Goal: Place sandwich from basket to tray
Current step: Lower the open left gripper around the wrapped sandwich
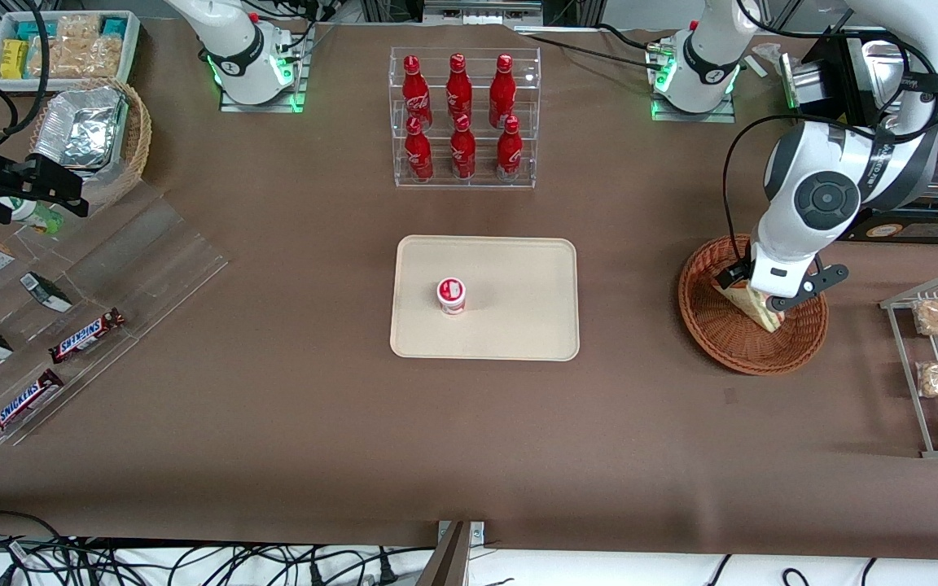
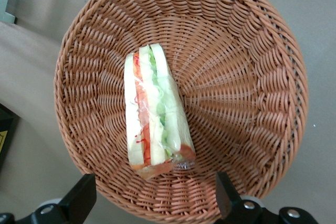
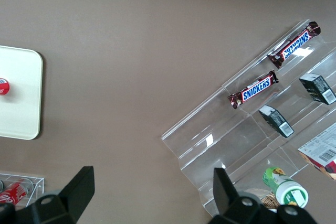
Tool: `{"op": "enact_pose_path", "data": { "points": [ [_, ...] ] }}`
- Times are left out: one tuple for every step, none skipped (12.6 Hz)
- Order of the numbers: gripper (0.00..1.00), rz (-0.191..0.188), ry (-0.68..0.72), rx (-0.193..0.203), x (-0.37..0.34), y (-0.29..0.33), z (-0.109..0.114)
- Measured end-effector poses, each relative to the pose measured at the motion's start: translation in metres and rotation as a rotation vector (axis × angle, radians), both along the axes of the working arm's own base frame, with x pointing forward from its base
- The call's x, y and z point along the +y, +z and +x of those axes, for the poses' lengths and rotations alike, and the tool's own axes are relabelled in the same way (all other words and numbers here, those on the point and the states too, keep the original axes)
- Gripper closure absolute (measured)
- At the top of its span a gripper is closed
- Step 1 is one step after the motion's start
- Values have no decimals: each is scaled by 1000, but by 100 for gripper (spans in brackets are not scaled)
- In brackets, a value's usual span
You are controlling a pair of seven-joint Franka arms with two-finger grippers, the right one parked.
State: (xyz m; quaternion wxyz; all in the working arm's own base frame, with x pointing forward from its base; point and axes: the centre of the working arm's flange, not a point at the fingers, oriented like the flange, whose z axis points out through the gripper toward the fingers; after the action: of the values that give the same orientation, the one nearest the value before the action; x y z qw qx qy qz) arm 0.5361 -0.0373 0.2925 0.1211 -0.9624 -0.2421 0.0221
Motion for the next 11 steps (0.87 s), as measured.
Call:
{"op": "enact_pose_path", "data": {
  "points": [
    [0, 4, -3, -8, 0, -2, -1],
    [0, 10, -8, -16, 1, -2, -1],
    [0, 15, -16, -28, 1, -3, -1],
    [0, 19, -21, -44, 2, -5, -1],
    [0, 14, -16, -60, 6, -8, -3],
    [0, 6, -2, -78, 11, -12, -4],
    [0, 0, 9, -91, 16, -16, -5],
    [0, 6, 17, -102, 19, -20, -5],
    [0, 23, 29, -111, 20, -26, -6],
    [0, 45, 47, -116, 19, -33, -7],
    [0, 62, 62, -121, 18, -39, -8]
  ]
}}
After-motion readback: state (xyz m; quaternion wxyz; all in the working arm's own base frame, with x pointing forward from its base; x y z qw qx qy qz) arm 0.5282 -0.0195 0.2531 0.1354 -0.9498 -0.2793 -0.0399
